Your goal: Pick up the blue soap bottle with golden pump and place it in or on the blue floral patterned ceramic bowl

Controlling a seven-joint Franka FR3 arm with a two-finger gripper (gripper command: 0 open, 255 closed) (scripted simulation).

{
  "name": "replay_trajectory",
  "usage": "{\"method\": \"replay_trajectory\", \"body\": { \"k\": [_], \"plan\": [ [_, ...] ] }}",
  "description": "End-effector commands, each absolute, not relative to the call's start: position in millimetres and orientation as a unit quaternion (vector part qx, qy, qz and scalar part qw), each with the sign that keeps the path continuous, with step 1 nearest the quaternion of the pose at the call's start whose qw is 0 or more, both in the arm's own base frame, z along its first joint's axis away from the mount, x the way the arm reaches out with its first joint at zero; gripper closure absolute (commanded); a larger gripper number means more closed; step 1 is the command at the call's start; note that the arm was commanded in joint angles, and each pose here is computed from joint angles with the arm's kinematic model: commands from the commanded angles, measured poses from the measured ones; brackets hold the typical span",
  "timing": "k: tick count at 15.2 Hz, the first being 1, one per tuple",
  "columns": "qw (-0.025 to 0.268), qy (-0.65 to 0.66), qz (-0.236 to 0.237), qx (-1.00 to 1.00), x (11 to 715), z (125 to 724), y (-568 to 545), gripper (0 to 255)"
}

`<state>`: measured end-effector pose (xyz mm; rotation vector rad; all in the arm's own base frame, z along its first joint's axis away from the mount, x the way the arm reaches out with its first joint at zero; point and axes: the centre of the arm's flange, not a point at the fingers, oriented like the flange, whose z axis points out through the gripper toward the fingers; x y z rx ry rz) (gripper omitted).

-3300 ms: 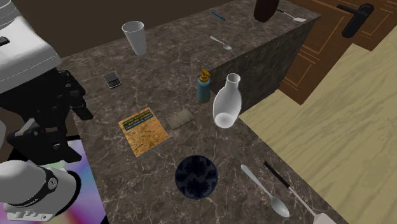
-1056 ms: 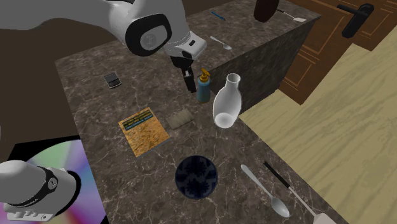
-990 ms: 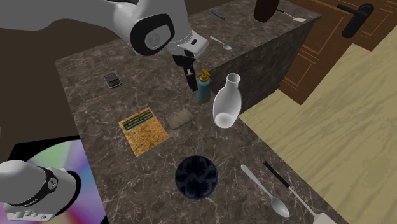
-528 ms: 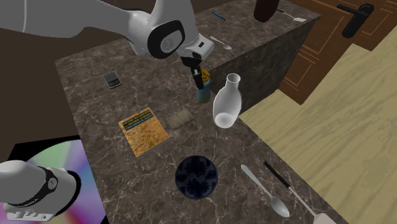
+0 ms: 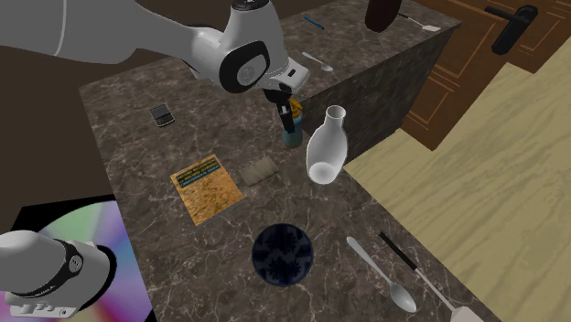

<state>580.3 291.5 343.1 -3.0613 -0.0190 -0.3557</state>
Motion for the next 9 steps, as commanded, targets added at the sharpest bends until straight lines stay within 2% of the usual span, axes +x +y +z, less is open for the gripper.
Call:
{"method": "replay_trajectory", "body": {
  "k": [1, 3, 4, 9],
  "plan": [
    [0.030, -0.006, -0.115, -0.993, 580.3, 343.0, 291.5, 0],
    [0.030, -0.006, -0.115, -0.993, 580.3, 343.0, 291.5, 0],
    [0.030, -0.006, -0.115, -0.993, 580.3, 343.0, 291.5, 255],
    [0.030, -0.006, -0.115, -0.993, 580.3, 343.0, 291.6, 255]
  ]
}}
